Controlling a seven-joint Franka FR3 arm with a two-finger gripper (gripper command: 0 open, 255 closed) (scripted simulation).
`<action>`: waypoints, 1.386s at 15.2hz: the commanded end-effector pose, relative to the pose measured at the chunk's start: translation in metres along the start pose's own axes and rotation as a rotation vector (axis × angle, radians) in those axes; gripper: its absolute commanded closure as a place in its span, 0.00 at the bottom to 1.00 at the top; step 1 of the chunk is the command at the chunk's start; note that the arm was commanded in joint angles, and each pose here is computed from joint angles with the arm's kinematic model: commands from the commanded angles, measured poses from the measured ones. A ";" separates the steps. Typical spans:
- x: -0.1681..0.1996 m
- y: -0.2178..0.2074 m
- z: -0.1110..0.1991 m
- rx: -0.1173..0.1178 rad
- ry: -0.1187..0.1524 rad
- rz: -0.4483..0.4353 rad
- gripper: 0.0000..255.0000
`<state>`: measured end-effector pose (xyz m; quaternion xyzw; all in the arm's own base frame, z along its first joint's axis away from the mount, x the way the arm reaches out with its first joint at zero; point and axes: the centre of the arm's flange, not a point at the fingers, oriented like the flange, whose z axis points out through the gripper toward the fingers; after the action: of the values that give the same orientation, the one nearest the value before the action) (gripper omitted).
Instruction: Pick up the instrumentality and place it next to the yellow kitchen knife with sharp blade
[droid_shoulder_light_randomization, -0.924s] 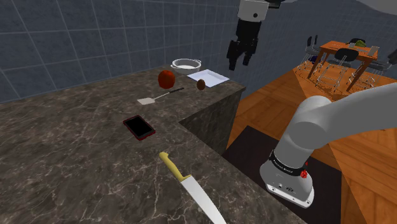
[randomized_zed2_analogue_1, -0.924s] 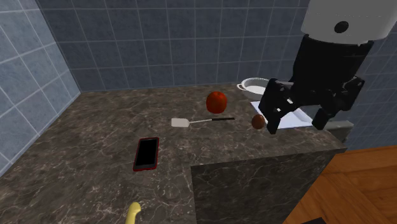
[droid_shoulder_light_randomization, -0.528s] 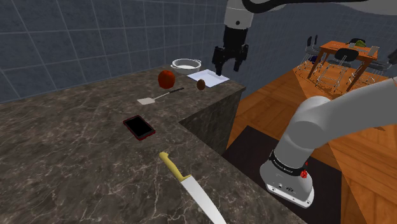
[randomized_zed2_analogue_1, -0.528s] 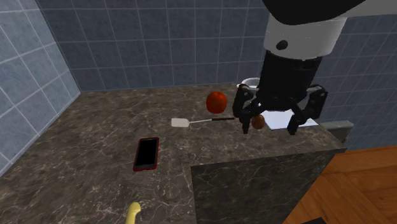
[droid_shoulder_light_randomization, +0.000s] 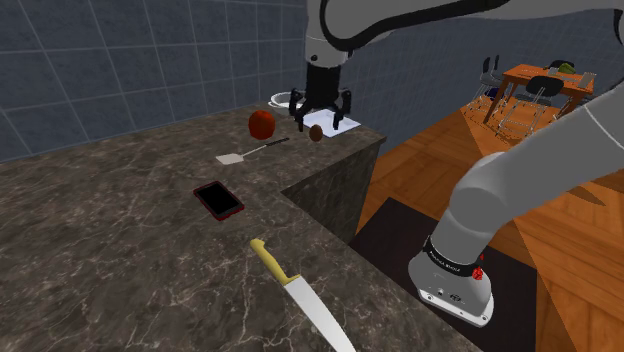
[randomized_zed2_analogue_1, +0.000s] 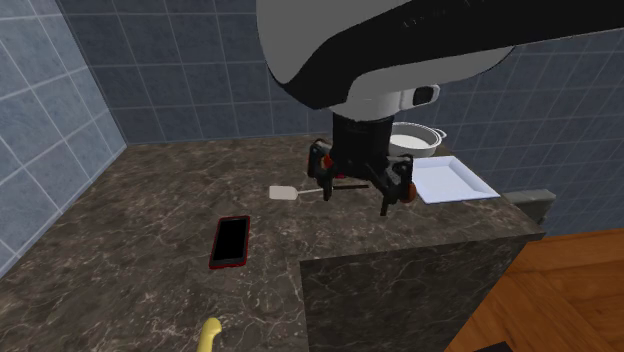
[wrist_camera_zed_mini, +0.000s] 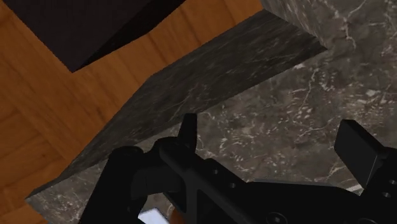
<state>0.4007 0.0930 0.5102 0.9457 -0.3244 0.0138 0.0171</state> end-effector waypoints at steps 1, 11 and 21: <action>0.016 -0.024 0.011 -0.001 0.000 0.096 0.00; 0.096 -0.111 0.070 -0.015 0.007 0.538 0.00; 0.206 -0.155 0.129 -0.030 0.014 0.979 0.00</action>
<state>0.6493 0.0903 0.3898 0.6993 -0.7141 0.0211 0.0237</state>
